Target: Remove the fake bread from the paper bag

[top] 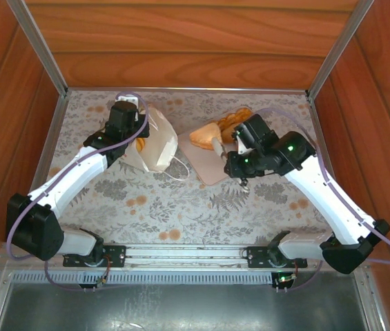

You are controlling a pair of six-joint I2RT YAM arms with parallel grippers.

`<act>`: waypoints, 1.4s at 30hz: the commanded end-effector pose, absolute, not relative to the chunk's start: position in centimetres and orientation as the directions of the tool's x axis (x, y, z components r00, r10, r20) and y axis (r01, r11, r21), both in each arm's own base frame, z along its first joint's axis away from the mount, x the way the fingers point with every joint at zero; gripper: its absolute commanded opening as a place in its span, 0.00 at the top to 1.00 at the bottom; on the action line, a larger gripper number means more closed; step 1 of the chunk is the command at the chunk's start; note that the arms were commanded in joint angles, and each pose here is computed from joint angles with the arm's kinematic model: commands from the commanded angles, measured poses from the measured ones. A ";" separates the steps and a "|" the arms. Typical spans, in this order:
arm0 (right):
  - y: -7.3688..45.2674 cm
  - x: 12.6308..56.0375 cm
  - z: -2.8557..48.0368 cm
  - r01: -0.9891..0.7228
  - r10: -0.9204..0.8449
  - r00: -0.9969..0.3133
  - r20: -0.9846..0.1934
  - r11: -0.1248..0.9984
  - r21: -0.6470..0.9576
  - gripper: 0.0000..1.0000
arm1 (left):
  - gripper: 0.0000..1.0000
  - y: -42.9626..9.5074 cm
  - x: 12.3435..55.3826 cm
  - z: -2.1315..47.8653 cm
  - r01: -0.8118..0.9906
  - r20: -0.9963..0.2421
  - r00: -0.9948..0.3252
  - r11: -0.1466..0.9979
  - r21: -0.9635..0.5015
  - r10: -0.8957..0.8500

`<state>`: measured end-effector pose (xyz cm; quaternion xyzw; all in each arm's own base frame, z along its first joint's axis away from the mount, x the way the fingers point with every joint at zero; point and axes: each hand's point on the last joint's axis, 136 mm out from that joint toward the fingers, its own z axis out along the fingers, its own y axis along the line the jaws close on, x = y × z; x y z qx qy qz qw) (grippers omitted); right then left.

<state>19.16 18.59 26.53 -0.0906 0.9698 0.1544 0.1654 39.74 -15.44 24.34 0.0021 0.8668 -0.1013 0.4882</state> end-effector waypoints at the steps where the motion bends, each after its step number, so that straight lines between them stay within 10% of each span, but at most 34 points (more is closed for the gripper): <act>1: 14.4 19.4 26.4 -0.188 -0.162 -0.922 -0.351 0.981 0.041 0.78 | 1.00 -14.4 39.5 26.4 0.084 -0.868 -0.482 0.979 -0.184 -0.122; 12: 11.1 19.2 25.0 -0.141 -0.181 -0.973 -0.141 0.957 -0.252 0.74 | 1.00 -12.1 38.8 26.6 0.038 -0.869 -0.474 0.983 -0.180 -0.141; 42: 10.5 15.4 21.3 -0.152 -0.132 -0.987 0.092 0.954 -0.258 0.68 | 1.00 -13.0 38.5 26.4 0.086 -0.857 -0.489 0.968 -0.235 -0.165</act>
